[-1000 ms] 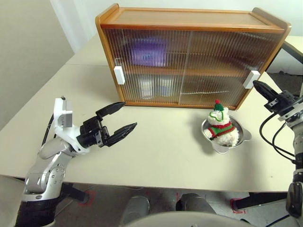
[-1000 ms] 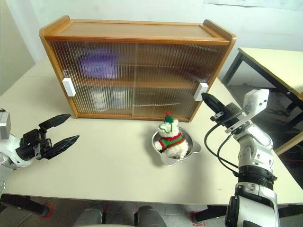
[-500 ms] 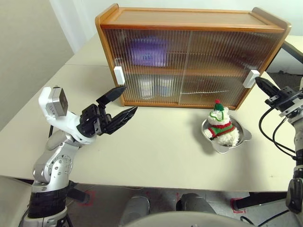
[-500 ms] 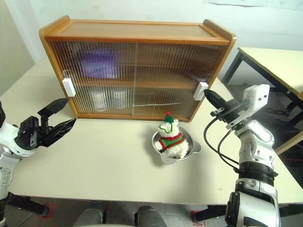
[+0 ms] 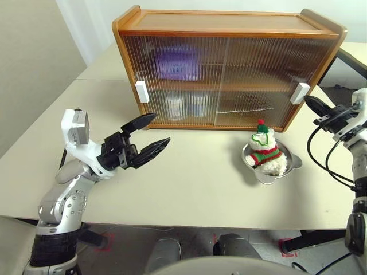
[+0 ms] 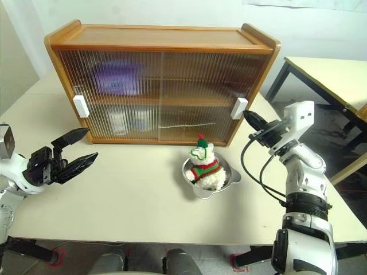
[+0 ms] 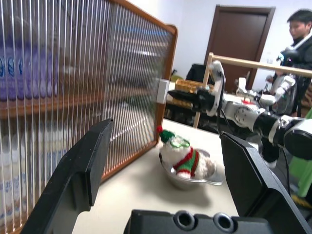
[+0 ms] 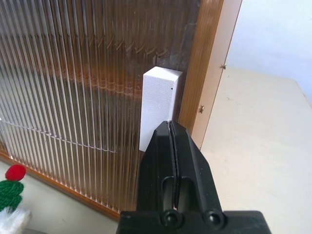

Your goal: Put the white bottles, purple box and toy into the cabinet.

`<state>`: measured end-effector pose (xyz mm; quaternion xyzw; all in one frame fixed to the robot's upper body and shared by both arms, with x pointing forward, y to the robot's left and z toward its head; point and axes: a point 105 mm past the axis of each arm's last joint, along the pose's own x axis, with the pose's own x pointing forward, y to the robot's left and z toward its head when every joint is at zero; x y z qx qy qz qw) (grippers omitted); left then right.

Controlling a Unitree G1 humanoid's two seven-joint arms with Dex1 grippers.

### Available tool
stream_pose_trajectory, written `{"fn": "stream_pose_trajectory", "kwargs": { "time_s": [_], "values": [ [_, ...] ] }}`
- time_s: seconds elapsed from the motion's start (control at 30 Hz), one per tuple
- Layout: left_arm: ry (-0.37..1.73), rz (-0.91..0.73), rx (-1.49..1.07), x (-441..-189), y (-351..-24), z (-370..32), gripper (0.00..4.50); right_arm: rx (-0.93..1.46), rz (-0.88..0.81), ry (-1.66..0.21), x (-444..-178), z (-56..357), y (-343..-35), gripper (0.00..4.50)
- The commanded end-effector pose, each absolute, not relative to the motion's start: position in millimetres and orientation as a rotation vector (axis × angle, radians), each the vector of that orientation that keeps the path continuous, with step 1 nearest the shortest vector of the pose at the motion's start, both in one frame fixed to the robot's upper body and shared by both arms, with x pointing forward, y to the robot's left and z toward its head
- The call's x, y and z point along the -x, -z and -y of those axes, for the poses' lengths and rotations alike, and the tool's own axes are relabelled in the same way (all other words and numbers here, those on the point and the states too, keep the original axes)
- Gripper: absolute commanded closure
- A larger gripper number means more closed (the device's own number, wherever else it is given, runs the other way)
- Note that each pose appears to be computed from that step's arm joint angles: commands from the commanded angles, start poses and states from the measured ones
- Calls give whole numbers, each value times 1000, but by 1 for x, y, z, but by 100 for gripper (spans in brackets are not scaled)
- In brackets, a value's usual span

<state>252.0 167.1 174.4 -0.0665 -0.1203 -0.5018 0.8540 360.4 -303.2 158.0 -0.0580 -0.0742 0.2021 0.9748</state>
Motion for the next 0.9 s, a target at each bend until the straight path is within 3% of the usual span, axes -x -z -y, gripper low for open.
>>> {"fn": "stream_pose_trajectory", "kwargs": {
  "time_s": [0.03,0.6,0.9],
  "values": [
    [1064,219,145,-254,-169,-166,0,107,135,-439,-364,293,-154,447],
    [1110,169,140,-252,-160,-161,0,167,117,-389,-361,316,-163,447],
    [1105,126,118,-252,-155,-166,0,142,127,-441,-361,300,-155,447]
  ]
}}
